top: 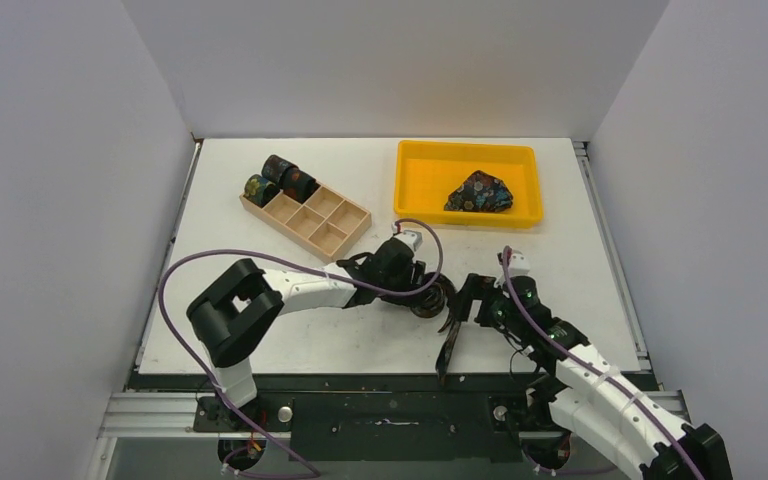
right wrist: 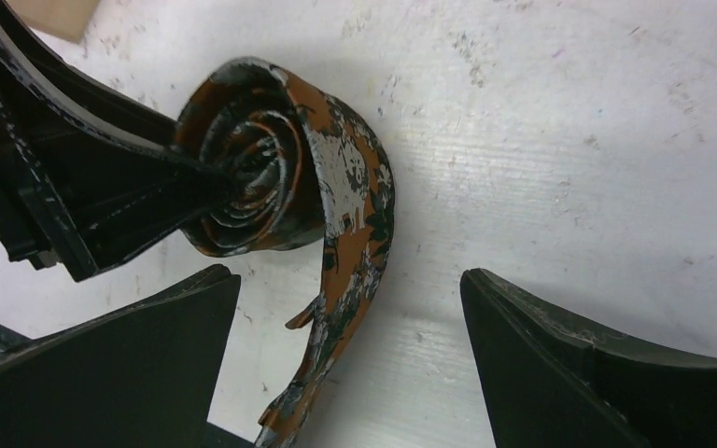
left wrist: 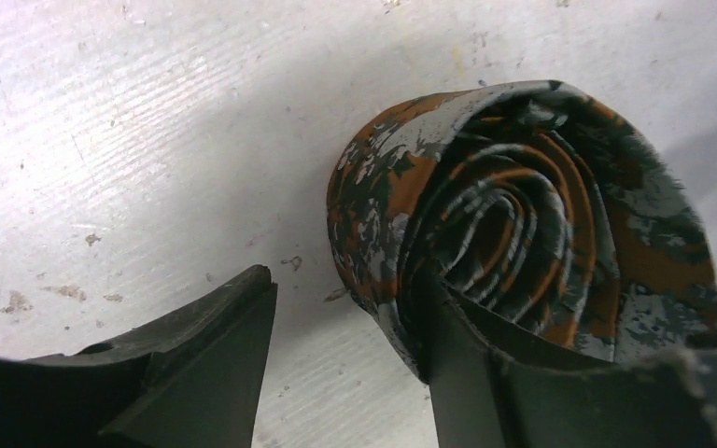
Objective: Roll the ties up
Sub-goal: Flatten out the tie at the center of the board.
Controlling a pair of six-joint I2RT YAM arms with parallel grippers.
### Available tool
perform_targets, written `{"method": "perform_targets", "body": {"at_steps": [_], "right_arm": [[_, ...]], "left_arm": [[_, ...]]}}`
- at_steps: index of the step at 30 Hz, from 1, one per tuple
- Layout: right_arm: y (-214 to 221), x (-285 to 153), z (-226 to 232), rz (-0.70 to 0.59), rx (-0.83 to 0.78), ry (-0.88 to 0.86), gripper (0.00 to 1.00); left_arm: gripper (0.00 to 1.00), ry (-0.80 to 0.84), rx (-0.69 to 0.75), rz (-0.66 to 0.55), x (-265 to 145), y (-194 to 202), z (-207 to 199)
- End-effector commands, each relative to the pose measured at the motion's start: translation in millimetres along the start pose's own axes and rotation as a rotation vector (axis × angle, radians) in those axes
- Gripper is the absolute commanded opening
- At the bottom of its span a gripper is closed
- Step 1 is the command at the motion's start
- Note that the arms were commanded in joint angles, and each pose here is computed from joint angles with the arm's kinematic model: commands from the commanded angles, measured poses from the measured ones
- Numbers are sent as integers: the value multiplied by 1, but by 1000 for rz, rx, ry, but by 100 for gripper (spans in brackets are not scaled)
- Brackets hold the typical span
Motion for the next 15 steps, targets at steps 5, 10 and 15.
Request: {"method": "perform_targets", "body": {"at_steps": [5,10,15], "right_arm": [[9,25,14,37,-114,124,81],[21,36,0,66,-139,243,66],[24,44,5,82,-140,220,64]], "left_arm": [[36,-118,1,31,-6,24,22],[29,-143,0,35,-17,37,31],[29,-142,-19,26,-26,40,33]]}}
Point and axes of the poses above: each gripper's point midway between its finger pads, its own x axis out along the fingers, its own z axis along the line the jaws close on, y = z × x, the point moved 4 cm from there along -x, back along the fingers, and after that the axes turned 15 degrees about x, right-handed, at the moved point
